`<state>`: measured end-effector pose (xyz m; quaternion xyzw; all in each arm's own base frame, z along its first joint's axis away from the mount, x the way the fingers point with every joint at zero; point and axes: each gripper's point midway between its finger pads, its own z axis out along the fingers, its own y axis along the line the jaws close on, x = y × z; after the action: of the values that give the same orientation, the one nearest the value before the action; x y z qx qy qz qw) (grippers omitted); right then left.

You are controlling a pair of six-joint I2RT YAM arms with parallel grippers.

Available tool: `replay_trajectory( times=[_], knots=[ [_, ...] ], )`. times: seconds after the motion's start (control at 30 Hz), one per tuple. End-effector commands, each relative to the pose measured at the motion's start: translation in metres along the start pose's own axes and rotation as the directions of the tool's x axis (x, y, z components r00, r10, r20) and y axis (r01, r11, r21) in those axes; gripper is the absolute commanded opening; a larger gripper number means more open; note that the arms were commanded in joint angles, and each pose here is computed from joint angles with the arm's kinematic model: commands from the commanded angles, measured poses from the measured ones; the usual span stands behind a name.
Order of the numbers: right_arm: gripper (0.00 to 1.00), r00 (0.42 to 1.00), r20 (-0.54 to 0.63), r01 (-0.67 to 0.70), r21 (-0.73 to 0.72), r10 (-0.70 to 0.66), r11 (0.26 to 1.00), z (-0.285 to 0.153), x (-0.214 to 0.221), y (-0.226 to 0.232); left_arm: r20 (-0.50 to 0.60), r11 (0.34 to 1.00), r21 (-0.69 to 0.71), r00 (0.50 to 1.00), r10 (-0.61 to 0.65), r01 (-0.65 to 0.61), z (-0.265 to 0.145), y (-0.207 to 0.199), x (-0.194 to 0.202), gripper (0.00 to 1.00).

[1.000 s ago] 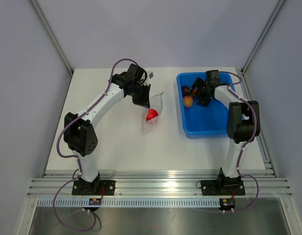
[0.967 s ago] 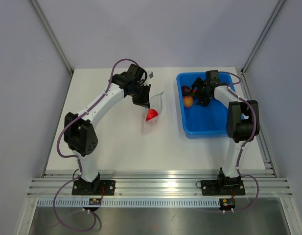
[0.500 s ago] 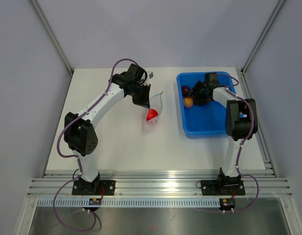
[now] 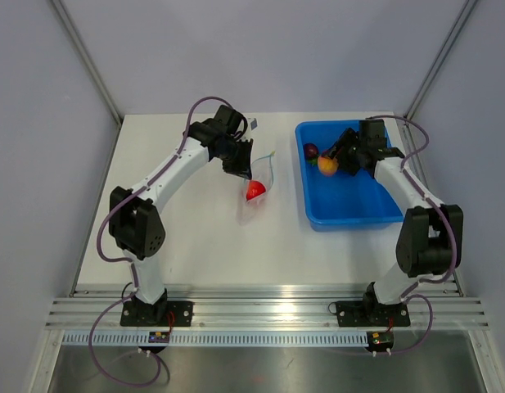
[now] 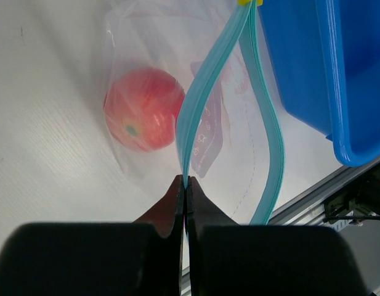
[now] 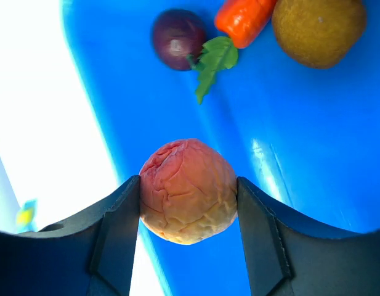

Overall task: Place the food in the zip-top bag and seal the zipper
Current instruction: Pick up the fake fruit from the bin.

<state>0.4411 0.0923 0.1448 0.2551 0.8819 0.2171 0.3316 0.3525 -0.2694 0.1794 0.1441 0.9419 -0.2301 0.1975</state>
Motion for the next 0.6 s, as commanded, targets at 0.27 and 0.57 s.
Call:
replay_trajectory(
  times=[0.27,0.57],
  knots=[
    [0.49,0.987,0.11,0.13,-0.125,-0.117,0.984,-0.097,0.0,0.052,0.062,0.999,0.024,0.998,0.021,-0.023,0.002,-0.02,-0.019,0.0],
    [0.49,0.968,0.048,0.249,-0.315,-0.247,0.916,-0.11,0.065,0.156,0.064,0.999,0.013,0.997,0.03,-0.031,-0.004,-0.018,-0.016,0.0]
  ],
)
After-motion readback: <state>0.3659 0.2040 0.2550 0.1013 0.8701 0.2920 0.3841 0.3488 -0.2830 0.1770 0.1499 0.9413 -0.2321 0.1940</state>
